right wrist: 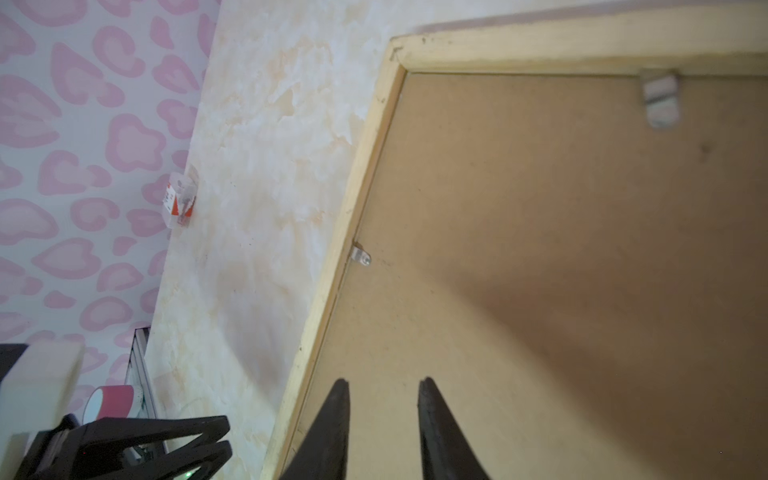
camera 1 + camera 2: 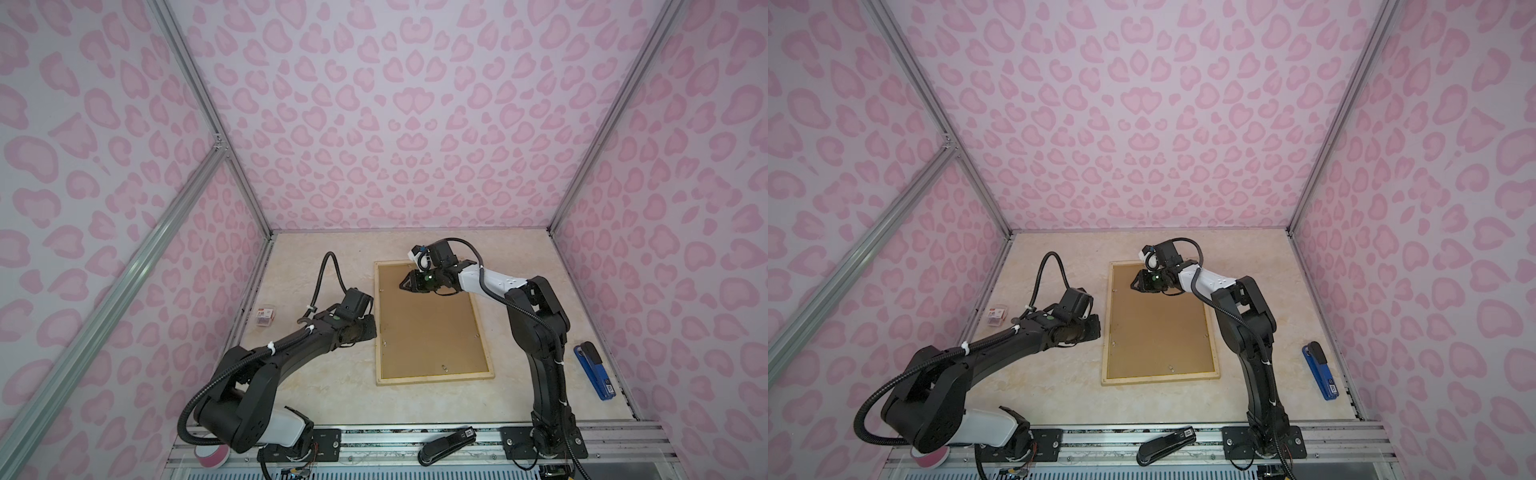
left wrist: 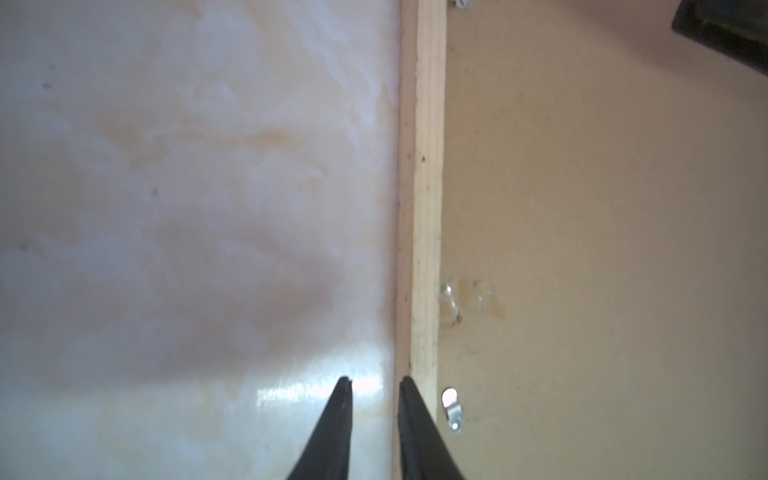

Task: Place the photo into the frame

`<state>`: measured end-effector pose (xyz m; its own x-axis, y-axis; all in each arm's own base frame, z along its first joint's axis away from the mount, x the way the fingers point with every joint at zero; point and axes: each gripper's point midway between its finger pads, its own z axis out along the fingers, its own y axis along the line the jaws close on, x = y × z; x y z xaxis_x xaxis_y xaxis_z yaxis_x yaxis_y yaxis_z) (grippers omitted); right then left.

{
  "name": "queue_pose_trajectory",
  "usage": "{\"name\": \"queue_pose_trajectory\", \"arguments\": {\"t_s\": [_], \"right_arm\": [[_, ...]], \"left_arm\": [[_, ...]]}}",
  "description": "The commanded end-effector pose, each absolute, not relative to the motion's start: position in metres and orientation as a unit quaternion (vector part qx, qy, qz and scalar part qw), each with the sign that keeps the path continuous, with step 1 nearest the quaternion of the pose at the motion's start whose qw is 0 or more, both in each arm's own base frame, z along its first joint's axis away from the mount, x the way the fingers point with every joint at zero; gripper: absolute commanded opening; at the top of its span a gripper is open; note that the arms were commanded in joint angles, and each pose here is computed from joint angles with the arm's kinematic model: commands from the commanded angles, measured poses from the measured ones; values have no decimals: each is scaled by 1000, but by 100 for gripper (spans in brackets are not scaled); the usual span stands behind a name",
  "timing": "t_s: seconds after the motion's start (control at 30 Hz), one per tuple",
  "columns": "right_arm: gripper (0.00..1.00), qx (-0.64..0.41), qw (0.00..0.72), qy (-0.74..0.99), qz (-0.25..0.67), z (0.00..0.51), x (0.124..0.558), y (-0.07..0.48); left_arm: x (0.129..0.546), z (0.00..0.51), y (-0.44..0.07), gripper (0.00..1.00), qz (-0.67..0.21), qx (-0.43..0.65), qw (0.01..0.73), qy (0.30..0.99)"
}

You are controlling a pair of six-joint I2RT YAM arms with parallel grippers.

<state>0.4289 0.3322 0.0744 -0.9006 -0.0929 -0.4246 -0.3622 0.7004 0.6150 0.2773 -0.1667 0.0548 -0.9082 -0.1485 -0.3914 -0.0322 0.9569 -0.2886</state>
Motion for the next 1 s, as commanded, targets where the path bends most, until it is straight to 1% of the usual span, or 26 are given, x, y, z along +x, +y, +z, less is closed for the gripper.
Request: {"name": "queue_pose_trajectory", "arguments": {"t_s": [0.0,0.1,0.37,0.6,0.73,0.97], "right_arm": [[31,-115,192,907,357,66,423,320],[31,-108,189,908,357,63,416,316],[32,-110,172,914,351,53,399,308],[32,-105,171,914,351,53,395,305],[32,-107,173,913,352,55,396,306],[32,-114,170,914,351,56,391,309]], "left_arm": [[253,55,-172,26,-153,-53,197,967],[239,57,-187,29,-176,-34,190,965],[230,39,-191,27,-132,-15,167,977],[233,26,-189,24,-94,-9,154,984],[237,22,-186,18,-74,-17,151,986],[260,30,-201,16,-91,-33,167,981]]}}
